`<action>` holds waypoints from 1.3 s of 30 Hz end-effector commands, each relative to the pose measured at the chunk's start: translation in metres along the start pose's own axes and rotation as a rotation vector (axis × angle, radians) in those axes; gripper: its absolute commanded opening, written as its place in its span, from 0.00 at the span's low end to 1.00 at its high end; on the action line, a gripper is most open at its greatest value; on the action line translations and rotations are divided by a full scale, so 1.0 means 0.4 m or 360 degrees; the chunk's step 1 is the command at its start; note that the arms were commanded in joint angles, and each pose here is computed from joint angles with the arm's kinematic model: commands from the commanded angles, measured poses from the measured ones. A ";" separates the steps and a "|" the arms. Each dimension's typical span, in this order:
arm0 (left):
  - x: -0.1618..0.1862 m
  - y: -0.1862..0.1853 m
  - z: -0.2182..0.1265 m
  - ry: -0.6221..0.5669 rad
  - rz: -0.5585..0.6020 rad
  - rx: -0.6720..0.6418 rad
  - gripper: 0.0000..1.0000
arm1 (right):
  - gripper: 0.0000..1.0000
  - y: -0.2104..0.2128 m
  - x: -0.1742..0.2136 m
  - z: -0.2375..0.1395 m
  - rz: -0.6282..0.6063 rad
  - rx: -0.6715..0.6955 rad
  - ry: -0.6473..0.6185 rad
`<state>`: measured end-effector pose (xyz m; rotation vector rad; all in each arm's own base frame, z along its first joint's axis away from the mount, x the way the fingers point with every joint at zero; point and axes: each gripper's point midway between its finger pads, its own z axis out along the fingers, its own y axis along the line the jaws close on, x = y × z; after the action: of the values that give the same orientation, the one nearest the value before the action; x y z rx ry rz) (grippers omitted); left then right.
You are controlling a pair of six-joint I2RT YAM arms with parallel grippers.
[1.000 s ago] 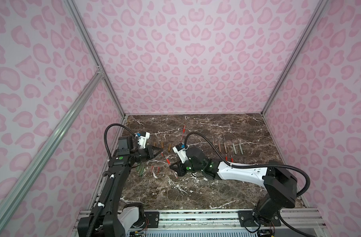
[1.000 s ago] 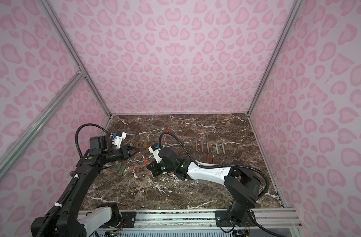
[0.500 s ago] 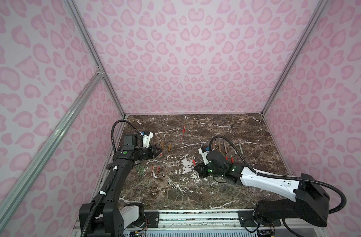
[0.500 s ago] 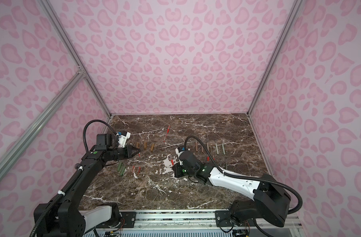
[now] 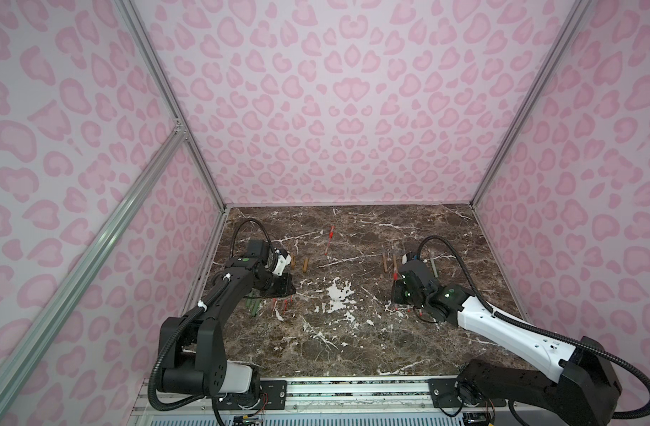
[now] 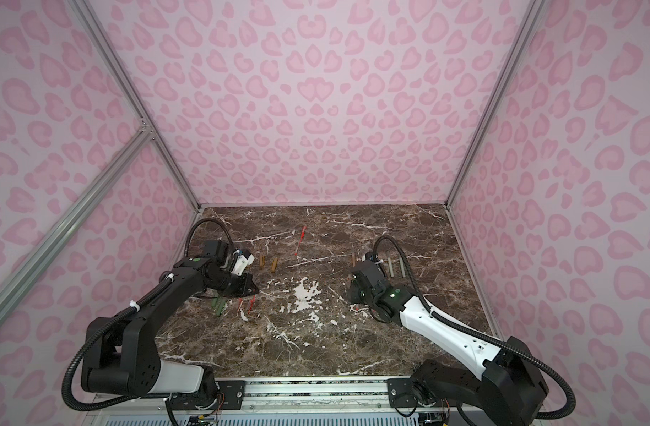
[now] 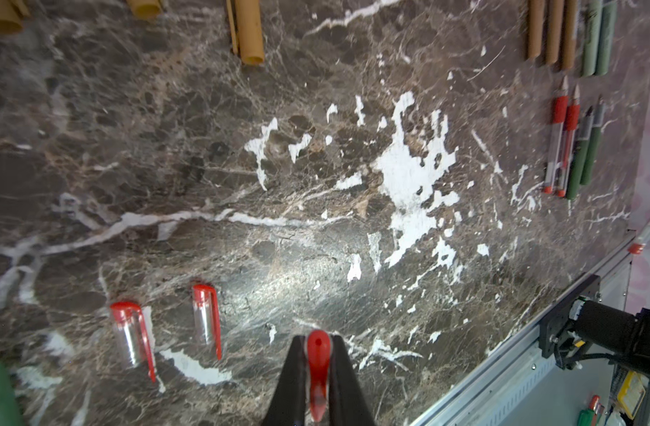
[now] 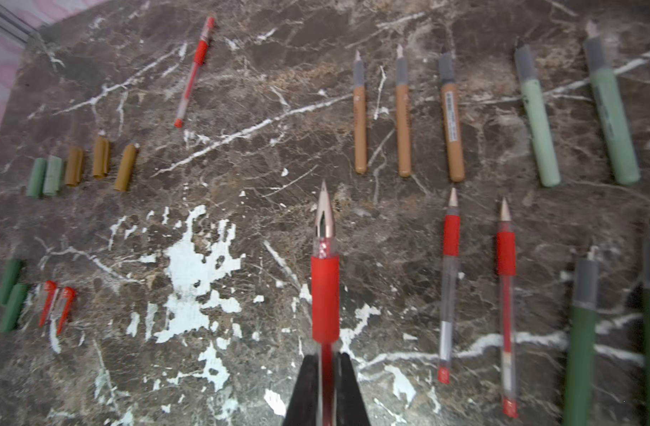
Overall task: Open the pen caps
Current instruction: 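Lower the red cap by the red caps while the right lowers the pen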
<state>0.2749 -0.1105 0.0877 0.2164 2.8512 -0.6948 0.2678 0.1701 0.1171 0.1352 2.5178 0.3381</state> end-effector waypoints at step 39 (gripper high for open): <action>0.030 0.046 0.043 0.0150 -0.0062 -0.0311 0.45 | 0.00 -0.131 0.009 0.167 -0.0003 0.0325 0.0269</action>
<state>0.2698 -0.0999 0.0522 0.1429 3.0243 -0.4013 0.2998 0.1319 0.0493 0.2178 2.7083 0.0963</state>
